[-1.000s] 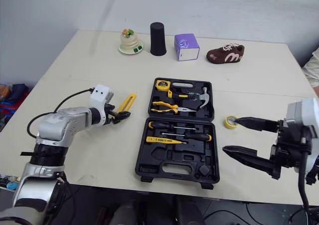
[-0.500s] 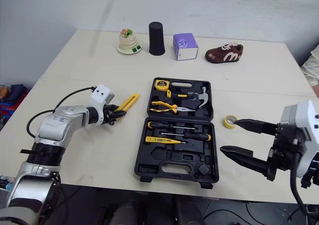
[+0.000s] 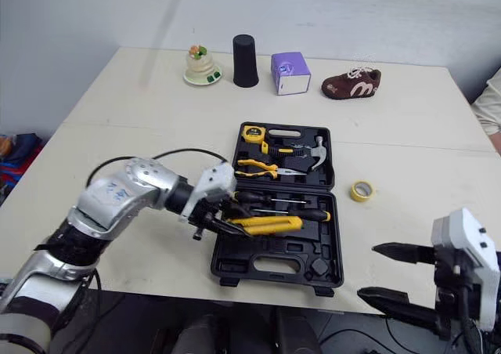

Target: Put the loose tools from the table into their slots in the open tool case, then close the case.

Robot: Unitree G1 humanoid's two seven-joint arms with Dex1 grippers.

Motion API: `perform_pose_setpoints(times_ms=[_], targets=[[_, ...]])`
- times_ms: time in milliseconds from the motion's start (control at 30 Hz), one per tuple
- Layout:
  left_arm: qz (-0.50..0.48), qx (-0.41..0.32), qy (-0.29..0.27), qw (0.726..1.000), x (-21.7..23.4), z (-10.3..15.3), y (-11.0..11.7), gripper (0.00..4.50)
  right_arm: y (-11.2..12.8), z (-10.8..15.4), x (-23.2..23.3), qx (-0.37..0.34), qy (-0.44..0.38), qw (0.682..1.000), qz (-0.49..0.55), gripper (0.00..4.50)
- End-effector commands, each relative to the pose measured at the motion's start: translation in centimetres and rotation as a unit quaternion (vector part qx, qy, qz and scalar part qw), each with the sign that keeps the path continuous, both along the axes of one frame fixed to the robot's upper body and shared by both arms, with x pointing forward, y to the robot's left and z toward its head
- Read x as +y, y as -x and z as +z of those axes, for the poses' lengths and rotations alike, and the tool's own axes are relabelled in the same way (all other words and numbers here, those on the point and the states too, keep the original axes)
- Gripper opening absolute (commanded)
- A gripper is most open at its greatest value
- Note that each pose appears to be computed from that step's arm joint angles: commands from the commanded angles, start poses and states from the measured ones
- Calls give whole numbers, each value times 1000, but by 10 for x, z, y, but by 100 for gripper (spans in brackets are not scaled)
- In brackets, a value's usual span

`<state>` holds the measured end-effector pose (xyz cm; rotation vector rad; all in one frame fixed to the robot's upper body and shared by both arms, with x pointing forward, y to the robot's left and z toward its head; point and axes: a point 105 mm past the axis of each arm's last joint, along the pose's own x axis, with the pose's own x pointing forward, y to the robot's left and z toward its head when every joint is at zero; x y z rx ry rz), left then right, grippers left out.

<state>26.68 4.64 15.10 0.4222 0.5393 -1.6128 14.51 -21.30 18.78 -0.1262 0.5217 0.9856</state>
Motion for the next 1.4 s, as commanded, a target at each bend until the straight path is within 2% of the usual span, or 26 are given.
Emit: perform_pose_setpoints(times_ms=[33,100,233,400,733,867,933,1100,1233,1333,1400], targets=[[-29,-7,-30,999,-11,1,7,134,4,0,0,-9,12,1000,2,450],[-44,-1,-48,998,-16,-7,13,134,4,-5,-2,-5,15,1000,-4,450],[-28,-47,-71,996,-24,-15,0,134,1,-7,-5,-7,14,1000,-14,450],[-30,-42,-73,996,-26,-8,-3,134,-5,-10,-5,-15,11,1000,-21,450],[-42,-39,-96,994,-25,-15,0,134,-10,-11,-5,-29,10,999,-31,450],[-45,-33,-87,995,-29,-16,2,134,-11,-11,-6,-32,10,999,-34,450],[-47,-32,-85,995,-29,-16,4,235,-11,-11,-6,-32,9,999,-35,450],[-54,-30,-46,997,-15,3,4,445,-11,-6,-4,-39,-2,999,-37,450],[-56,-60,75,994,-21,16,-3,445,-11,-5,-5,-40,-11,998,-41,450],[-87,-56,143,984,-21,16,4,352,-13,-5,-6,-49,-6,998,-46,450],[-89,-41,170,981,-24,11,5,266,-13,-6,-5,-49,-5,998,-46,450]])
